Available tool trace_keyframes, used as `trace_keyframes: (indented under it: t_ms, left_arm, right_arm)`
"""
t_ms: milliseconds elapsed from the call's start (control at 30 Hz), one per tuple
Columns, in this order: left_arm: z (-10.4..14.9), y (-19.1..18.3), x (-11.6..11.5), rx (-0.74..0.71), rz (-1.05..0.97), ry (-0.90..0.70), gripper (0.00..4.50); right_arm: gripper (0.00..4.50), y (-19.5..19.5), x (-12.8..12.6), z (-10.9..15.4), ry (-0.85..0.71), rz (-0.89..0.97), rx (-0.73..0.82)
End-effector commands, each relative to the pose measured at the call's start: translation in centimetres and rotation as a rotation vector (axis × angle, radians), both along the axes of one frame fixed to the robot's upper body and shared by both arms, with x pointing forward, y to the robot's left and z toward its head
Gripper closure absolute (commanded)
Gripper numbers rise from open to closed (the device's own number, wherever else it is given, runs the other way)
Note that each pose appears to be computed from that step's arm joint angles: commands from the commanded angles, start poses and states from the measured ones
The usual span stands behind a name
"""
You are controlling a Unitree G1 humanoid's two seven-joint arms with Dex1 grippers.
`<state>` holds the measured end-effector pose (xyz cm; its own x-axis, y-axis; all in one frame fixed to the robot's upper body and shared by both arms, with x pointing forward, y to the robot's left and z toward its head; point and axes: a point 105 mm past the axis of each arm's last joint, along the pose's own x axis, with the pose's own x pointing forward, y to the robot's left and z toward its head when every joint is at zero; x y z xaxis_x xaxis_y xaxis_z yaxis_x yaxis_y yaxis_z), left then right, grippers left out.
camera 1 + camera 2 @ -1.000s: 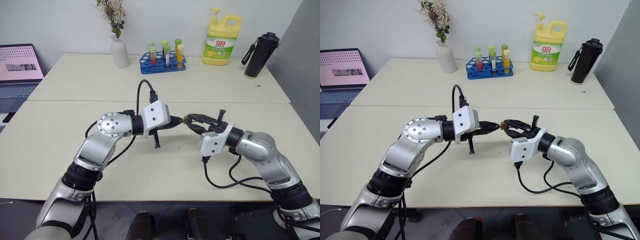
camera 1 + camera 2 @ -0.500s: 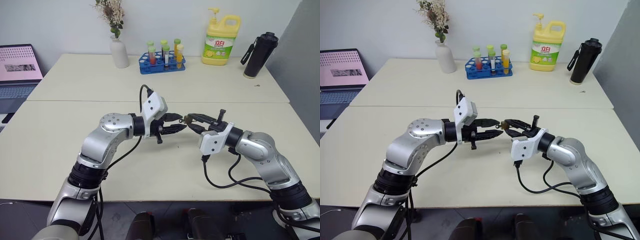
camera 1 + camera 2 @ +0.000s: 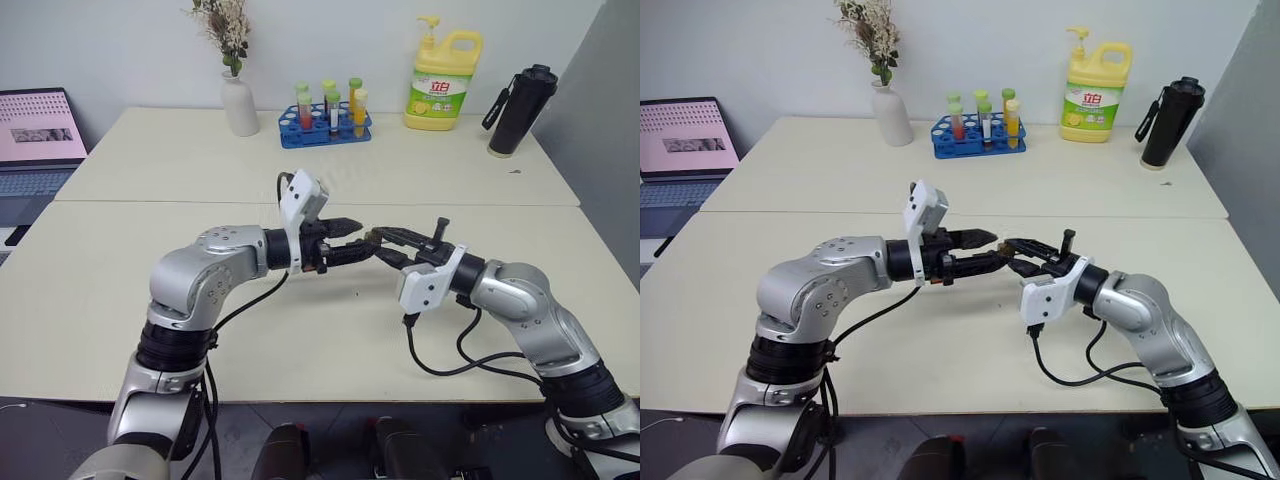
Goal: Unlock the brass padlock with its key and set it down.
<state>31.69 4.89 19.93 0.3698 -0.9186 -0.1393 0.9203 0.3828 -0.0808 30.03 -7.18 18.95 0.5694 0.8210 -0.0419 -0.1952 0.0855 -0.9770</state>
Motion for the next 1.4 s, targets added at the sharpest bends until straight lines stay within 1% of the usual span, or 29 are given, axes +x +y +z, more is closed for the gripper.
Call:
trace_keyframes:
  t_ms: [33,167,200,300,500,533,733,867,900,933,967,1000,1100,1167,1267,1367,1400]
  left_arm:
    - [0.9,-0.8,0.1,0.002,0.005,-0.053,1.39]
    - [0.8,-0.9,-0.1,0.006,-0.006,-0.049,1.39]
    - [0.8,-1.0,-0.1,0.007,-0.009,-0.049,1.57]
    - [0.8,-1.0,-0.1,0.008,-0.015,-0.05,2.28]
    - [0.8,-1.0,-0.2,0.007,-0.018,-0.055,4.26]
    - [0.8,-1.0,-0.3,0.008,-0.019,-0.056,4.34]
    - [0.7,-1.0,-0.4,0.013,-0.022,-0.056,4.34]
    - [0.7,-1.0,-0.8,0.01,-0.068,-0.066,4.34]
    - [0.7,-1.0,-0.9,0.009,-0.082,-0.066,4.34]
    - [0.6,-1.0,-1.1,0.011,-0.099,-0.067,4.34]
    - [0.6,-1.0,-1.2,0.014,-0.11,-0.068,4.34]
    - [0.5,-0.9,-1.2,0.016,-0.116,-0.07,4.34]
    - [0.4,-0.6,-1.2,0.016,-0.16,-0.055,4.34]
    - [0.4,-0.5,-0.7,0.012,-0.175,-0.051,4.34]
    - [0.5,-0.4,0.0,0.012,-0.195,-0.06,4.34]
    - [0.7,-0.5,0.1,0.014,-0.226,-0.068,4.34]
    - [0.8,-0.5,0.1,0.013,-0.239,-0.069,4.34]
  right_arm:
    - [3.57,0.4,-0.5,1.1,-0.047,0.031,0.017]
    - [3.57,0.4,-0.6,1.1,-0.049,0.031,0.016]
    - [3.57,0.4,-0.6,1.1,-0.048,0.031,0.017]
    - [3.57,0.4,-0.7,1.2,-0.05,0.029,0.016]
    - [3.57,0.4,-0.8,1.1,-0.049,0.03,0.014]
    - [3.57,0.4,-0.8,1.1,-0.049,0.03,0.013]
    - [3.57,0.4,-0.7,1.1,-0.041,0.03,0.015]
    - [3.57,-0.8,-0.2,0.4,0.036,-0.023,0.031]
    - [2.81,-0.9,-0.2,0.4,0.04,-0.032,0.034]
    - [2.57,-1.1,-0.2,0.5,0.041,-0.041,0.034]
    - [2.17,-1.2,-0.2,0.5,0.042,-0.048,0.035]
    - [1.88,-1.2,-0.3,0.5,0.043,-0.052,0.035]
    - [0.73,-3.5,-0.6,0.1,0.133,-0.152,0.063]
    - [0.72,-4.8,-1.1,-0.3,0.188,-0.205,0.089]
    - [0.72,-5.2,-2.6,-0.5,0.285,-0.199,0.154]
    - [1.32,-5.3,-4.4,-0.8,0.422,-0.15,0.201]
    - [1.68,-5.1,-5.1,-0.8,0.473,-0.119,0.216]
